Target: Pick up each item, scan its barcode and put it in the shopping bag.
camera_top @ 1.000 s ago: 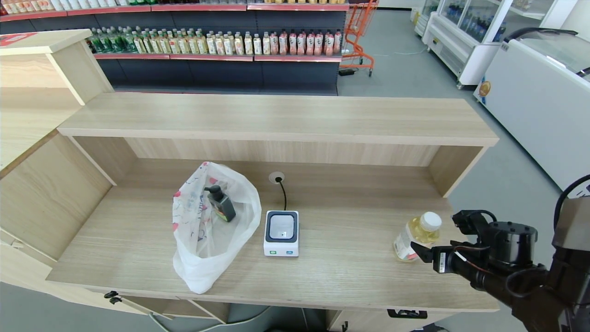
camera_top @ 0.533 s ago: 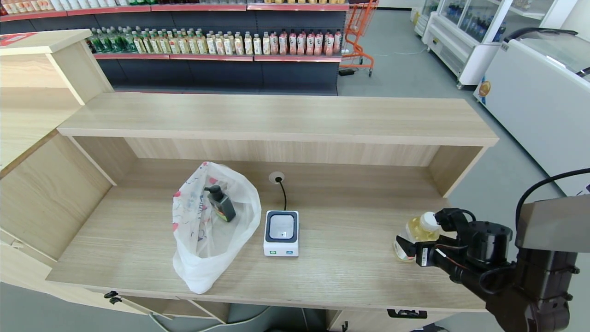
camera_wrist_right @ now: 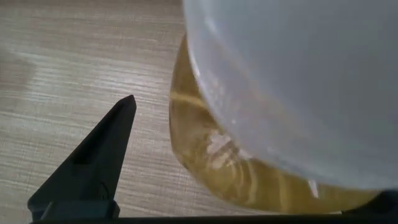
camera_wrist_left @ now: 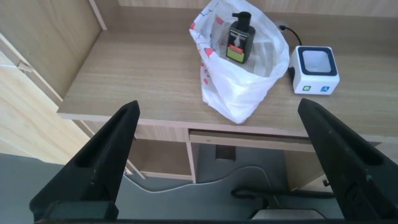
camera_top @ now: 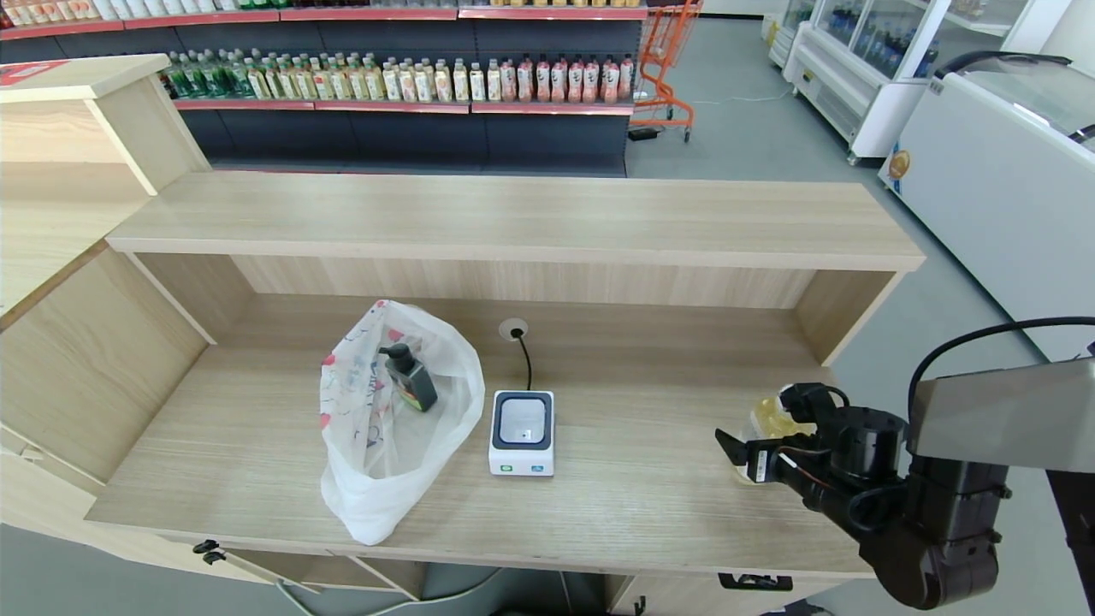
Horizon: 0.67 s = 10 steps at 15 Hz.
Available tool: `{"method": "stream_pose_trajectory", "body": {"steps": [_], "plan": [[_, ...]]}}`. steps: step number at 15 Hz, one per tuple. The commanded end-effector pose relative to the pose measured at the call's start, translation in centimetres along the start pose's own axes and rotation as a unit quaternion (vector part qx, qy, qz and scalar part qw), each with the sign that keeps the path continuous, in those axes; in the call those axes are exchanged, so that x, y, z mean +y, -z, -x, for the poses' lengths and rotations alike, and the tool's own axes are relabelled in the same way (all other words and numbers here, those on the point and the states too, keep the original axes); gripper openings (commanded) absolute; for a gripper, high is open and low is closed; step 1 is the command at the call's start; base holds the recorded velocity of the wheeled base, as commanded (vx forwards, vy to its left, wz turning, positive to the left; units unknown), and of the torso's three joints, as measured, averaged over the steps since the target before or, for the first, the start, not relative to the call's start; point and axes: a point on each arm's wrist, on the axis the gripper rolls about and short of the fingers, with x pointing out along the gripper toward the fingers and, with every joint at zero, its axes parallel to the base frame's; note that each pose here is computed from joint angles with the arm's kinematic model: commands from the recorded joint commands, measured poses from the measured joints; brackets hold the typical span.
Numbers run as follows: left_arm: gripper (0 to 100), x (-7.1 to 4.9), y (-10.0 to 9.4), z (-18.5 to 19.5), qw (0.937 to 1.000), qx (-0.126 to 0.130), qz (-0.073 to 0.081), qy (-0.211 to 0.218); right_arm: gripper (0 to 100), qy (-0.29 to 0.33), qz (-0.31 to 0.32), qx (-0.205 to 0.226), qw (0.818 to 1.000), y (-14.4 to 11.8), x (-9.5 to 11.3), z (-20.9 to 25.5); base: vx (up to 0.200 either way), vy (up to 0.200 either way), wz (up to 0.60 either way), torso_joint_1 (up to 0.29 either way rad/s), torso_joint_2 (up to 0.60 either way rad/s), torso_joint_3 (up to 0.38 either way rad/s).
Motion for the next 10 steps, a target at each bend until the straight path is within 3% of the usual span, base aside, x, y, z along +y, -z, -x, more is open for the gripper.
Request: {"method": "stream_pose_trajectory", "body": {"steps": [1,9,10], "plan": [[100,0.0,0.0,0.0,1.0,0.0,0.0,0.0,100,-0.009,-0.003,-0.012,1.0,-0.1,0.5,-0.9,0.0,0.0,0.0,0.0,0.0,0.0],[100,0.0,0.0,0.0,1.0,0.0,0.0,0.0,100,-0.026,0.013,-0.042,0.999,-0.5,1.7,-2.9,0.0,0.0,0.0,0.0,0.0,0.0],[100,0.0,0.0,0.0,1.0,0.001,0.0,0.0,0,-0.027,0.017,-0.043,0.999,-0.6,1.7,-3.0,0.0,0.0,0.0,0.0,0.0,0.0]]}}
